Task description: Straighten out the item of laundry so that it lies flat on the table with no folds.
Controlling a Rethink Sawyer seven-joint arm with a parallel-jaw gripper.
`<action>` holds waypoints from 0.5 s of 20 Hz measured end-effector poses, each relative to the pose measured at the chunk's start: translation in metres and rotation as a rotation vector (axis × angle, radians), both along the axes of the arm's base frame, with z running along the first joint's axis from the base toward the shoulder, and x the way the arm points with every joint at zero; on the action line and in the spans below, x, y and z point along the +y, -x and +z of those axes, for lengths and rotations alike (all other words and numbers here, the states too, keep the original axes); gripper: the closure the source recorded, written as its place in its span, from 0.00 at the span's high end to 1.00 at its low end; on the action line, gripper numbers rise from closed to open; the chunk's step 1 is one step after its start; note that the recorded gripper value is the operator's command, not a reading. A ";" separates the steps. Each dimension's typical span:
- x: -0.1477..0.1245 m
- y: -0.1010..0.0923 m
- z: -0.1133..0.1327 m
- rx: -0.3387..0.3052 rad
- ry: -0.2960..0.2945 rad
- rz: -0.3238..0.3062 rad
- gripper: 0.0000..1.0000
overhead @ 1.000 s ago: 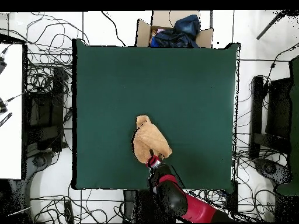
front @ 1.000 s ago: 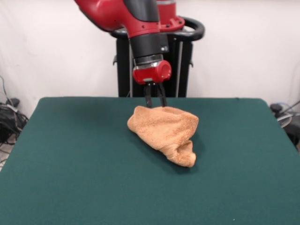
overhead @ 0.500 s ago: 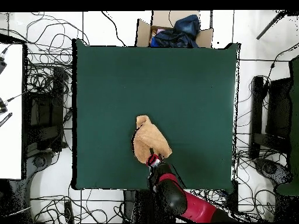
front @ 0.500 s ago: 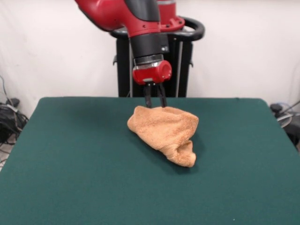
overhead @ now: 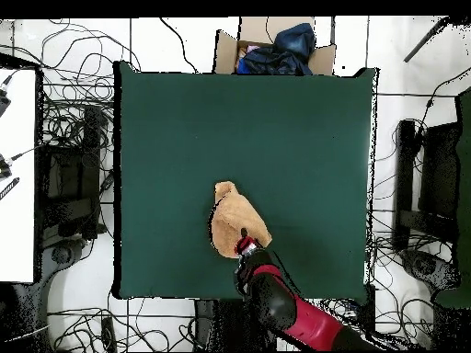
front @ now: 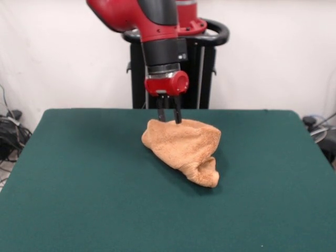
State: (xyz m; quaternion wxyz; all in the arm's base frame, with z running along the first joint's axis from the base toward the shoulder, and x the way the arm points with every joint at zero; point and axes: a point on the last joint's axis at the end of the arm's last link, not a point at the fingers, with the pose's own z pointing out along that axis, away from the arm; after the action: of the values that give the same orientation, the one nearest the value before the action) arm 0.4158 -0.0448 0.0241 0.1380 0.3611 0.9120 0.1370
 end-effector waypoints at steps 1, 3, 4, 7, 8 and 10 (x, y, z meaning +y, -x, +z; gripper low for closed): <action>0.001 -0.003 0.000 0.013 -0.012 -0.007 1.00; 0.003 -0.007 0.001 0.019 -0.033 -0.012 1.00; 0.004 -0.009 0.001 0.022 -0.042 -0.017 1.00; 0.007 -0.014 0.002 0.032 -0.061 -0.028 1.00; 0.008 -0.015 0.003 0.038 -0.066 -0.032 1.00; 0.007 -0.019 0.004 0.052 -0.069 -0.044 1.00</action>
State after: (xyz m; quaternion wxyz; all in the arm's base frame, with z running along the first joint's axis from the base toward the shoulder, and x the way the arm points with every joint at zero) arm 0.4347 -0.0376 0.0280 0.1045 0.3890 0.9019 0.1560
